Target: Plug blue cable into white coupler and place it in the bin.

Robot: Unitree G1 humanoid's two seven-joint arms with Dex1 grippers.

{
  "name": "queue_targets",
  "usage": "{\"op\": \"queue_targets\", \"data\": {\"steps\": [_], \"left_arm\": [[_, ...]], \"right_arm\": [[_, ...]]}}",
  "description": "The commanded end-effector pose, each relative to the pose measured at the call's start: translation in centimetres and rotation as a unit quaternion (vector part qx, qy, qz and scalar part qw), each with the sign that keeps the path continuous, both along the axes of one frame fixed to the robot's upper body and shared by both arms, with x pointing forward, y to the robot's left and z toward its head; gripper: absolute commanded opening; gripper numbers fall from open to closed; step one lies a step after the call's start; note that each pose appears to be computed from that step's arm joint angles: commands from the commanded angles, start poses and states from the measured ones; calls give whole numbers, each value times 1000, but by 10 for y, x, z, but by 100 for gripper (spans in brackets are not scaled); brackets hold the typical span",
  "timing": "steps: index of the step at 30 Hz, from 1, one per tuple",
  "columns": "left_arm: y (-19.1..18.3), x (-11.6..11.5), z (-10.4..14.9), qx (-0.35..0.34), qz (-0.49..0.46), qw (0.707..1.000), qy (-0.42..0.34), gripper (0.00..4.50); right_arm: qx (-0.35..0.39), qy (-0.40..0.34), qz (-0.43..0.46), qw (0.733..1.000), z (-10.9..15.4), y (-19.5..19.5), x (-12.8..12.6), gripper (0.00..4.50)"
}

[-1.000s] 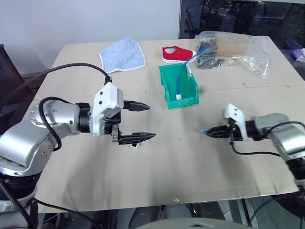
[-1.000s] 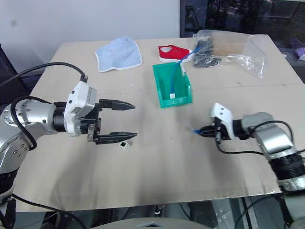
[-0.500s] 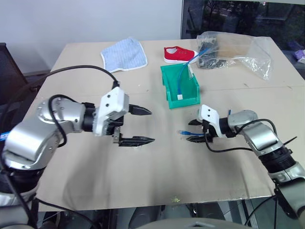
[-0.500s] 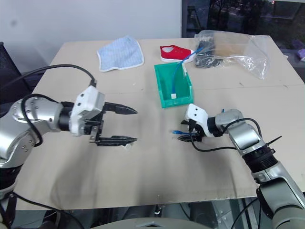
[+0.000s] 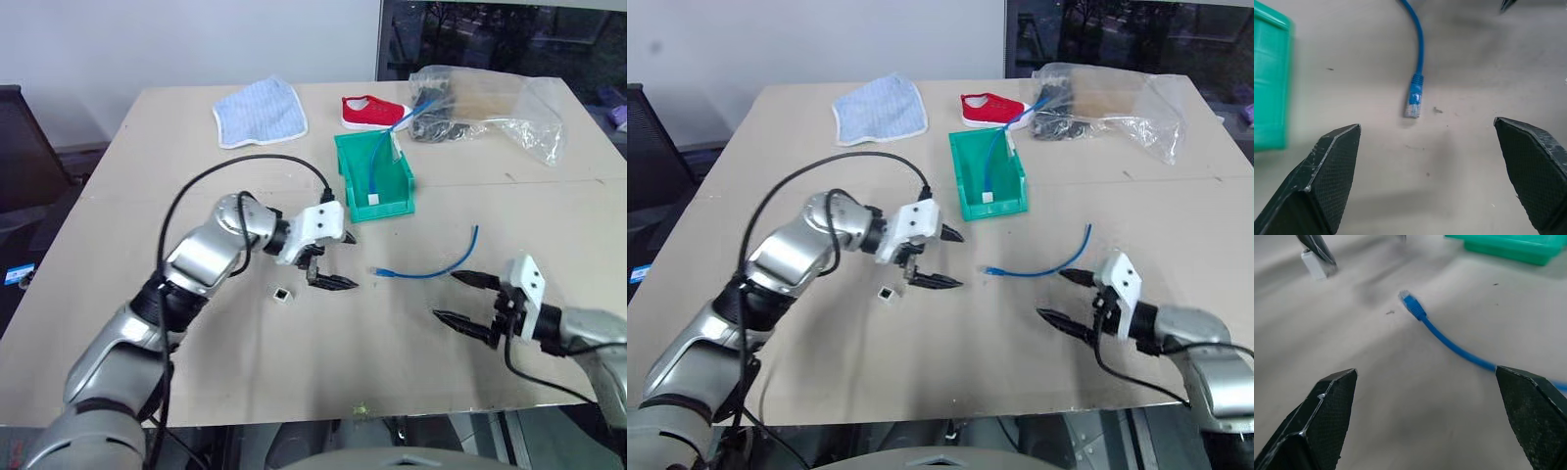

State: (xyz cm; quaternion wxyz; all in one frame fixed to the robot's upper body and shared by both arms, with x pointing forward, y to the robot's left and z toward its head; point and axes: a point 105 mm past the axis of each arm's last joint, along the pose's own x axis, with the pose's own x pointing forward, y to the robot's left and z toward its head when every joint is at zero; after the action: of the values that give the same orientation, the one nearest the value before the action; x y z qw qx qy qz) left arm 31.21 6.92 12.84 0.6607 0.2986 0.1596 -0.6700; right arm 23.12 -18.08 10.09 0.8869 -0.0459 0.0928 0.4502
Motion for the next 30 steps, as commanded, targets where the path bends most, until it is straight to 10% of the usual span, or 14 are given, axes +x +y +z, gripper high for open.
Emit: {"op": "queue_targets", "data": {"steps": [1, 14, 17, 24, 30], "left_arm": [[-5, 5, 1, 14, -25, 999, -16, 450], [-37, 17, -20, 10, -55, 998, -13, 450], [-40, 21, -22, 10, -51, 999, -15, 367], [-39, 17, -25, 11, -68, 998, -6, 18], [-52, 15, 8, -90, -38, 993, 61, 1]], "right_arm": [[20, -47, -2, 999, 20, -6, -10, 444], [44, -81, -2, 996, 30, -13, -25, 444], [43, -84, -3, 996, 30, -13, -26, 450], [42, -83, -8, 996, 28, -12, -26, 450], [122, 31, -4, 992, 24, 11, -34, 450]]}}
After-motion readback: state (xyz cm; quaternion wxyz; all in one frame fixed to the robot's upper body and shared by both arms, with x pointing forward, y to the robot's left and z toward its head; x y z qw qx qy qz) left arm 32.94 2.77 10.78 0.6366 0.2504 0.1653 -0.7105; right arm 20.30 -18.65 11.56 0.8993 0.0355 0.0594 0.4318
